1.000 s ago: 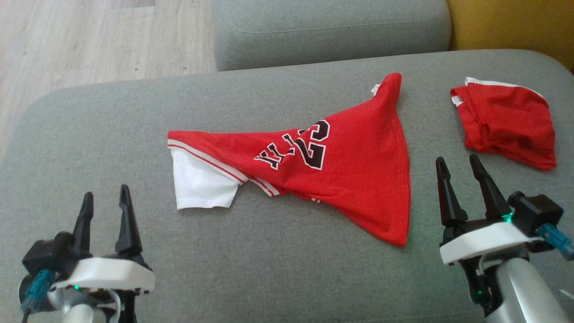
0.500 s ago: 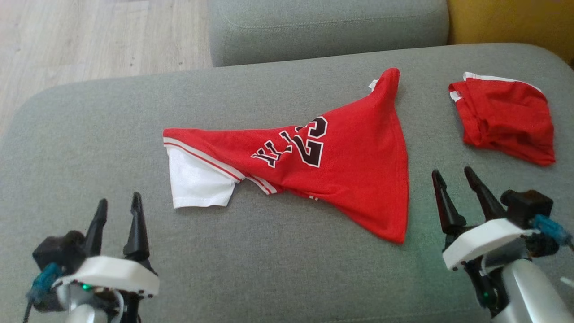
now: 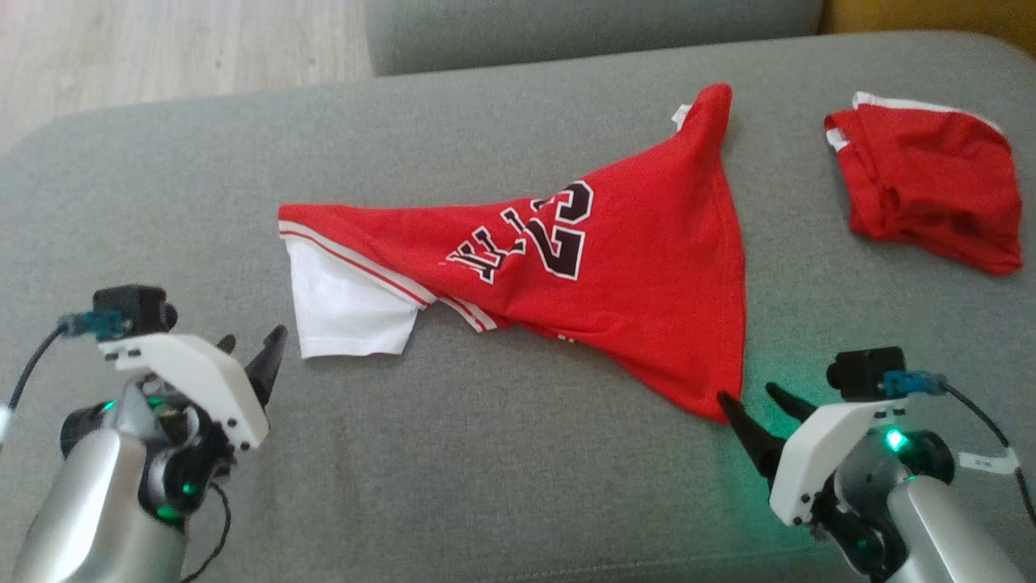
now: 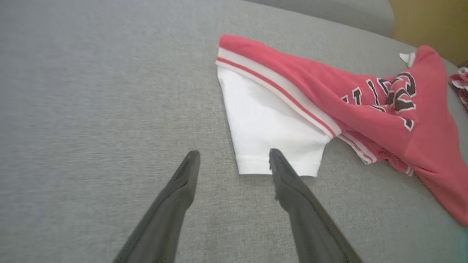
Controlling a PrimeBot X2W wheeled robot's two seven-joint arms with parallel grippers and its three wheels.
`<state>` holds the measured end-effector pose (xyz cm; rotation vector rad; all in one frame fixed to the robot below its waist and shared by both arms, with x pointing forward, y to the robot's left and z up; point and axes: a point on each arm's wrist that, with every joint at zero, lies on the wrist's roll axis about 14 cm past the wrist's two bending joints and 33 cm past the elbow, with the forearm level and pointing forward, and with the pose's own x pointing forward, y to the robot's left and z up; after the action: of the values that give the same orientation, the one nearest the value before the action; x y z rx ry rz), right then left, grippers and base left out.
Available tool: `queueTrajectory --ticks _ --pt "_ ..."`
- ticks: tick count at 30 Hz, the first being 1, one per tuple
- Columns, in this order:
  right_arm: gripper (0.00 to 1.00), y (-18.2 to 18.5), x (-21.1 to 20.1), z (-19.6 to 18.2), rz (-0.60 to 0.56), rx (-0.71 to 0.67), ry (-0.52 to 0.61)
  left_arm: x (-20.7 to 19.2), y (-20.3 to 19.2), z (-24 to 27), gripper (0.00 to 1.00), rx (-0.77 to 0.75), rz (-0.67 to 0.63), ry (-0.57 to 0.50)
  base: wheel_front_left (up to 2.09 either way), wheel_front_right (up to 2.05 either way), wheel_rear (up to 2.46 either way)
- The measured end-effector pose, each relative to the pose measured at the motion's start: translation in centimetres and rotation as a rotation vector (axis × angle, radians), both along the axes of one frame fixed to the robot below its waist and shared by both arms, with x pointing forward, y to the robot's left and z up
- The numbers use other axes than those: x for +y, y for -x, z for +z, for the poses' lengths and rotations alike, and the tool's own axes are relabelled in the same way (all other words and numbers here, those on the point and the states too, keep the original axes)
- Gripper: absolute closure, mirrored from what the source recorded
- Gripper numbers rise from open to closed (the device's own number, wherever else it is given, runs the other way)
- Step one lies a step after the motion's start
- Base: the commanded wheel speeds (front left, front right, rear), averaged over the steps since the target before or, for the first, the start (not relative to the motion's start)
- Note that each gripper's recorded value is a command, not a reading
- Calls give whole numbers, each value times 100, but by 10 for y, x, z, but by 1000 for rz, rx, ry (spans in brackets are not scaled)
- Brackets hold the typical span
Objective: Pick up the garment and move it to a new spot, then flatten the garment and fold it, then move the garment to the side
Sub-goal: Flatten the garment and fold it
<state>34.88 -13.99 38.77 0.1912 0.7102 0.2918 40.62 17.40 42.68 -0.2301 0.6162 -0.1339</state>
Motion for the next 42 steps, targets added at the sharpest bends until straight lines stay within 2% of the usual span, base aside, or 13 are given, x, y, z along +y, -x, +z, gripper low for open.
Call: queueTrajectory --ticks 4,16,23,24,25,26,27,32,42 --pt "0 11 7 -22 22 115 -12 -7 -4 -25 0 141 -51 12 0 0 0" --pt "0 -6 19 -27 32 138 -62 -25 -18 -60 0 332 -146 22 0 0 0" --pt "0 -11 29 -28 58 166 -89 -30 -26 -64 0 386 -184 10 0 0 0" --pt "19 -11 30 -28 65 173 -88 -31 -27 -64 18 394 -191 16 0 0 0" --pt "46 -12 31 -28 73 176 -84 -31 -28 -63 40 400 -191 20 0 0 0" --pt "70 -12 31 -28 77 175 -81 -31 -28 -64 98 404 -191 19 0 0 0" --pt "100 -12 30 -28 77 173 -80 -30 -27 -65 100 408 -190 18 0 0 0" --pt "100 -14 32 -21 62 108 -92 -32 -26 -61 100 388 -191 32 0 0 0" --pt "100 -43 17 58 -58 -227 -239 -22 -31 -13 100 117 -135 81 0 0 0"
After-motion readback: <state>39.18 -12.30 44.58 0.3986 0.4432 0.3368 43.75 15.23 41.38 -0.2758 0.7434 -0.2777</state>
